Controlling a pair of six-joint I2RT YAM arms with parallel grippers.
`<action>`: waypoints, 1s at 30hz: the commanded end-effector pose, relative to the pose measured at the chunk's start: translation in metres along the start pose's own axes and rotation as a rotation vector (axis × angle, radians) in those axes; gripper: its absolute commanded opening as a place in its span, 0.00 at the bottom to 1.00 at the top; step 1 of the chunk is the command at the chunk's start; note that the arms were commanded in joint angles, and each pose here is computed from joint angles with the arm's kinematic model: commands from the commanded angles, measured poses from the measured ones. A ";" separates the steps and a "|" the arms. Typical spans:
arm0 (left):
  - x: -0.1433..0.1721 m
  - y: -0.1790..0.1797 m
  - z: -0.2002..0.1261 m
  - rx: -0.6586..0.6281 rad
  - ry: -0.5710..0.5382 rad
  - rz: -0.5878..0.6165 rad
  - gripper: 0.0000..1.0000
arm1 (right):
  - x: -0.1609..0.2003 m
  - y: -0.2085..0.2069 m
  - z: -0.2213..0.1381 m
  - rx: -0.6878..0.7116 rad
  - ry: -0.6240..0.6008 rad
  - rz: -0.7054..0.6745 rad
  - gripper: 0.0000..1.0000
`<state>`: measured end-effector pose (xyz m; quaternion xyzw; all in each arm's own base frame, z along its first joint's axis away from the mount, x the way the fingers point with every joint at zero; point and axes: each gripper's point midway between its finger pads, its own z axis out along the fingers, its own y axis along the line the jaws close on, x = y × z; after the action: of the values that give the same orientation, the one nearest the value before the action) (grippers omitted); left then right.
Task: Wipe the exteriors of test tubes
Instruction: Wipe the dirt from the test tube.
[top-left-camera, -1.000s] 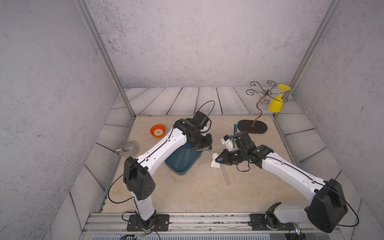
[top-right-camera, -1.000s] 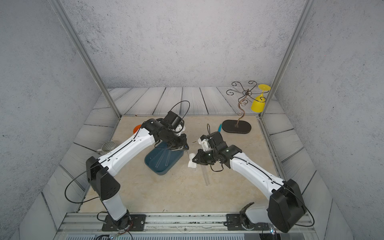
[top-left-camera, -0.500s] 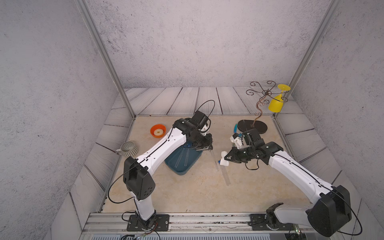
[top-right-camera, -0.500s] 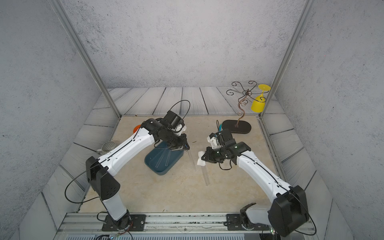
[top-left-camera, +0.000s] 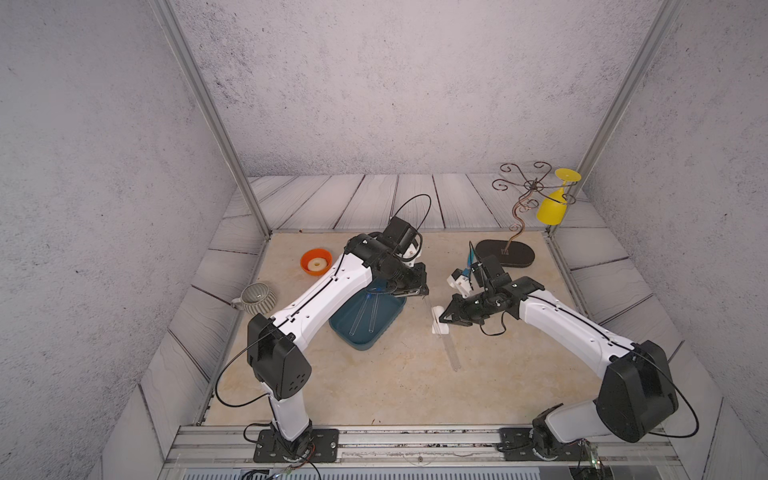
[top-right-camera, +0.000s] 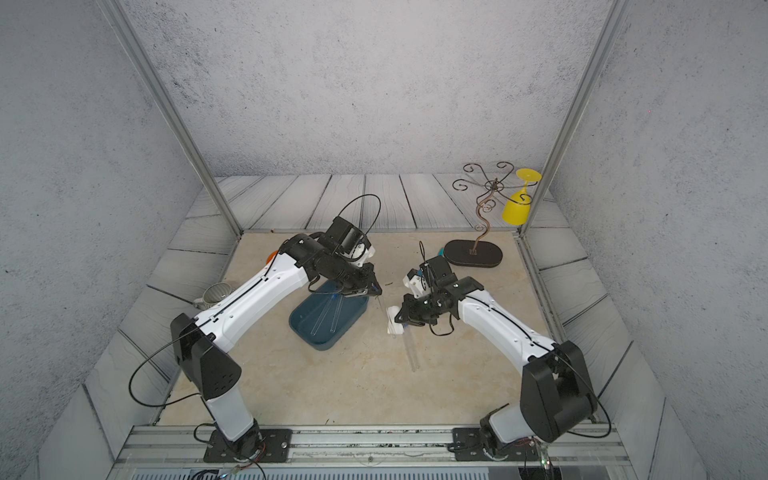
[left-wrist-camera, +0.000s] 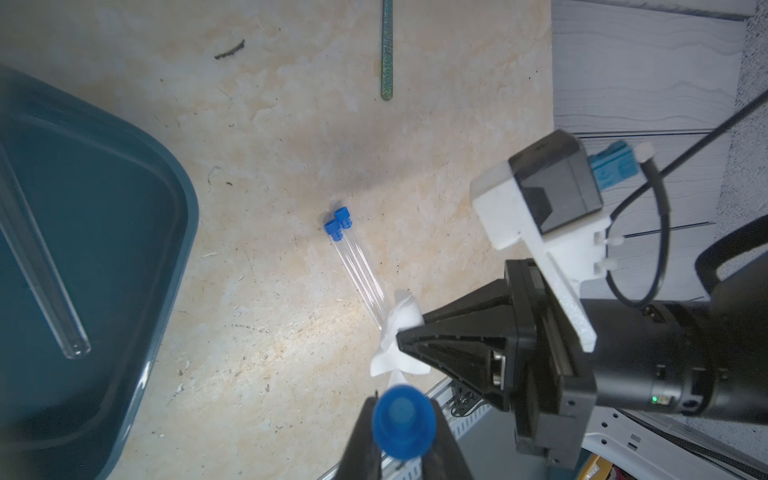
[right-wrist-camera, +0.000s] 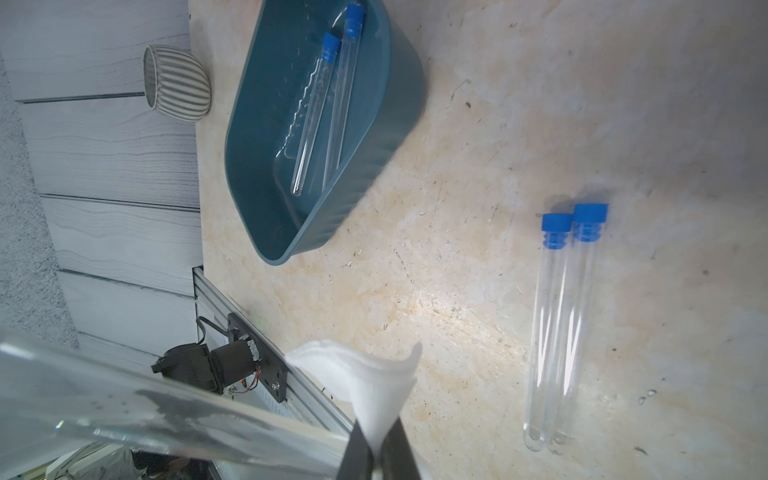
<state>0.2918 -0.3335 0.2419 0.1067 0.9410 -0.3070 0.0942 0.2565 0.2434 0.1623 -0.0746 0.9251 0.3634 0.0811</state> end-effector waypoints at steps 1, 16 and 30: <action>-0.006 0.009 0.011 -0.036 0.009 0.014 0.16 | 0.010 0.017 -0.018 -0.052 -0.018 -0.014 0.07; -0.015 -0.001 0.016 -0.009 0.017 0.017 0.16 | 0.023 0.023 -0.016 -0.076 0.008 -0.020 0.07; -0.003 0.004 0.008 -0.047 0.035 0.062 0.16 | -0.005 0.012 -0.013 0.017 0.034 -0.089 0.07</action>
<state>0.3024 -0.3414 0.2328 0.1266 0.9439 -0.2918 0.0882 0.2547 0.2492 0.1811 -0.1120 0.9204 0.3657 0.0815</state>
